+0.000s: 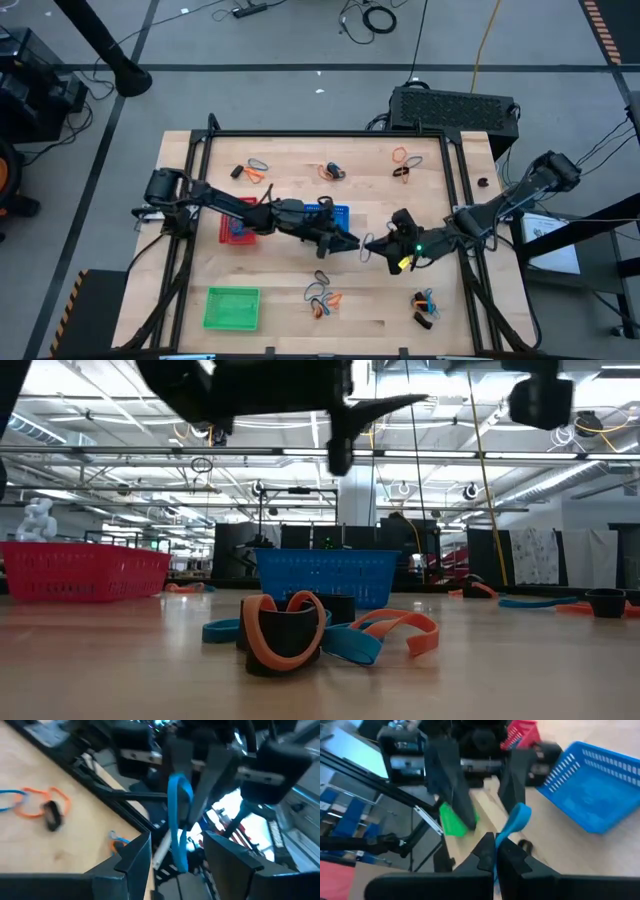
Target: Sort rubber bands into baskets
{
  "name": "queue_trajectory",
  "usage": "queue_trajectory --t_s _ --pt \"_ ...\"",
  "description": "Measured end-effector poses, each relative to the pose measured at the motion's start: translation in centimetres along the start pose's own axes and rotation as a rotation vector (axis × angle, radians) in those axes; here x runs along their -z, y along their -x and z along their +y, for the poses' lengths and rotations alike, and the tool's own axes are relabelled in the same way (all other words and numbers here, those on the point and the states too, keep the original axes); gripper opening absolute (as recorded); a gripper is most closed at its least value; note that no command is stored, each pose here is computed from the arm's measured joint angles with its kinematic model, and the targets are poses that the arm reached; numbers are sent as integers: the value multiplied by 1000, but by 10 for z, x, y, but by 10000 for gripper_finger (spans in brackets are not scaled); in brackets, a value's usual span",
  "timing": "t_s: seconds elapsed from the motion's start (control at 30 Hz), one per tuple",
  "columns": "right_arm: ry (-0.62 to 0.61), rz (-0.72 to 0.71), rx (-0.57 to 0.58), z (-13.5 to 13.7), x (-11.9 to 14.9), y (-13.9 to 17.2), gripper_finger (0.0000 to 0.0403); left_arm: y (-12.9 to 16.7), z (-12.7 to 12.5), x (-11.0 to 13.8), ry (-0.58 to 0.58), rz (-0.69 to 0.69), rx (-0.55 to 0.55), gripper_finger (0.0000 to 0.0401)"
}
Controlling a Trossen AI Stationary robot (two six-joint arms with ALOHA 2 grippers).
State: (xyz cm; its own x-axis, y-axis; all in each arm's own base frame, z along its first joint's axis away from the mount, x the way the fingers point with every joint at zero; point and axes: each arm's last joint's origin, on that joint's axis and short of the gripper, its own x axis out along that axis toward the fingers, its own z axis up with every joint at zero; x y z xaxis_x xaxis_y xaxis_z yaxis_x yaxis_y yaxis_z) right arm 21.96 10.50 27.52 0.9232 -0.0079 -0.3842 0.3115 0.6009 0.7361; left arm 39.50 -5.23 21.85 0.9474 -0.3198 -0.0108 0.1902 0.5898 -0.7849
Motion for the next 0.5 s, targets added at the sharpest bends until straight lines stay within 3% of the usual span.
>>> queue_trajectory --t_s 0.4,0.5 --pt "30 -9 -38 0 -11 -4 0 -10 1 0 -39 43 31 187" --pt "41 -12 -37 0 -11 -5 0 -10 1 0 -42 43 31 171"
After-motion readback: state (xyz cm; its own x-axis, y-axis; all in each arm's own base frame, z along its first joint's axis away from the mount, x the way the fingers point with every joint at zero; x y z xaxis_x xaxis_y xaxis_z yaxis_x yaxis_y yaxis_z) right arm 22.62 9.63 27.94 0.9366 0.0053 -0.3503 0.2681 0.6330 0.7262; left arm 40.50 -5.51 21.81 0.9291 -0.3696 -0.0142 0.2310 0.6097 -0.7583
